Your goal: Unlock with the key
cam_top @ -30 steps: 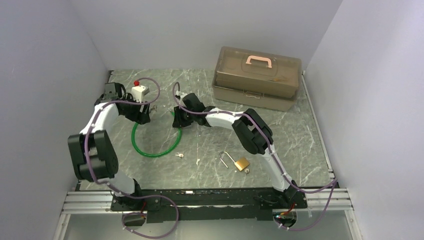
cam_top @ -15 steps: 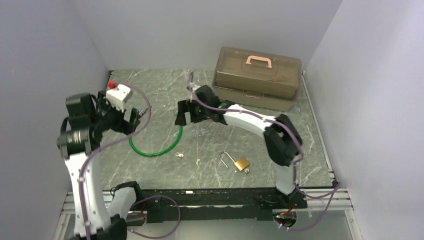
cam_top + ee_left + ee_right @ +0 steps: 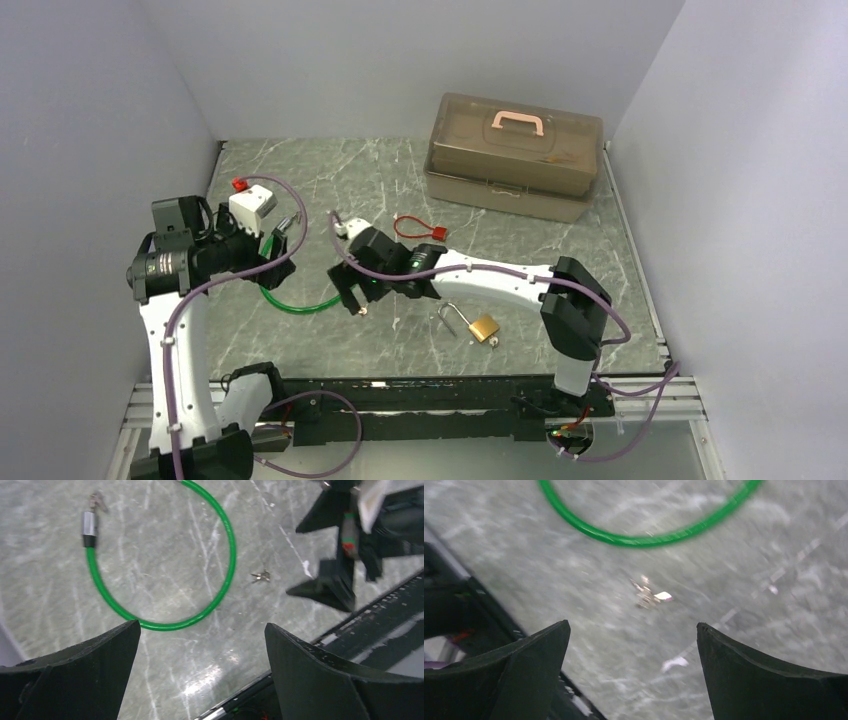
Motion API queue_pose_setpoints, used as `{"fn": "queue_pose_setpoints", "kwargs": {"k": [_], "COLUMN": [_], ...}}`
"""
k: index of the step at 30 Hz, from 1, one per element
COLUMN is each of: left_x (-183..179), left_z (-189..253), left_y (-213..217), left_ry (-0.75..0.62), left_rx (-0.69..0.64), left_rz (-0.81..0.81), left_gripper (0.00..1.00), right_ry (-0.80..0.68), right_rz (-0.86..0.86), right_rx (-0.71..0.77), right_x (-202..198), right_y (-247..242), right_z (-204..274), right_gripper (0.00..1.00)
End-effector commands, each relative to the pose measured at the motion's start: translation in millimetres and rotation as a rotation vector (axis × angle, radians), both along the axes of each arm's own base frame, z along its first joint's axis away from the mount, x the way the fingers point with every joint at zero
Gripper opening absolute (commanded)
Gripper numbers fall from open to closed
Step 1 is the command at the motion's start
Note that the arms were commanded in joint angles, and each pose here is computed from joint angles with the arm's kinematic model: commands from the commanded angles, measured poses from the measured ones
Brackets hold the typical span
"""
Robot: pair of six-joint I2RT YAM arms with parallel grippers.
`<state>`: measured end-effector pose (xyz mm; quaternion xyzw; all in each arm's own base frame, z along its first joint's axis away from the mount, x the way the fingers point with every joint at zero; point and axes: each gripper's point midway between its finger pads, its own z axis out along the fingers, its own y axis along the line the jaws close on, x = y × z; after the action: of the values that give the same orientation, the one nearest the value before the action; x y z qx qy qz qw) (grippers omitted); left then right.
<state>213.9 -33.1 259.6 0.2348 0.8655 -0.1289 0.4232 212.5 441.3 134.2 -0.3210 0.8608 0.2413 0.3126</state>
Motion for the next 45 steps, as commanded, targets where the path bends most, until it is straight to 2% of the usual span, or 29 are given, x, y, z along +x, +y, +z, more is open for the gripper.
{"fn": "queue_pose_setpoints", "kwargs": {"k": [1,4,7,15,21,29,37,45], "left_x": [-2.8,-1.6,2.2,-5.1,-13.9,-19.3,-18.2,-15.5], "left_z": [-4.3,-10.3,-19.2,-35.5,-40.0,-44.6,-46.1,-47.0], "left_y": [-19.3,-21.7,-16.8,-14.4,-15.2,-12.2,-9.2,-8.8], "left_ry": [0.063,0.098,0.118,0.147,0.143,0.151,0.142,0.154], "left_rx": [-0.113,-0.133,-0.121,-0.102,-0.087,-0.060,-0.046,-0.052], "left_rz": [-0.082,-0.102,-0.073,-0.068,-0.078,-0.074,-0.056,-0.053], "left_gripper": [0.99,1.00,0.99,0.99,0.99,1.00,1.00,0.99], "right_ry": [0.008,-0.036,-0.014,0.024,0.009,0.004,0.017,0.013], "right_rz": [-0.103,-0.077,-0.049,-0.035,-0.024,0.034,0.054,0.056], "right_rx": [0.021,-0.069,-0.106,-0.119,-0.149,-0.110,-0.154,-0.183], "right_x": [27.0,14.2,2.0,-10.3,-12.0,-4.9,-0.4,-4.2], "right_y": [-39.4,-36.9,-35.4,-36.1,-33.3,2.8,13.0,1.4], "right_z": [-9.6,-19.7,-36.4,-67.4,-75.1,-79.6,-99.7,-105.9], "right_gripper": [1.00,0.96,0.95,0.86,0.83,0.73,0.51,0.16]}}
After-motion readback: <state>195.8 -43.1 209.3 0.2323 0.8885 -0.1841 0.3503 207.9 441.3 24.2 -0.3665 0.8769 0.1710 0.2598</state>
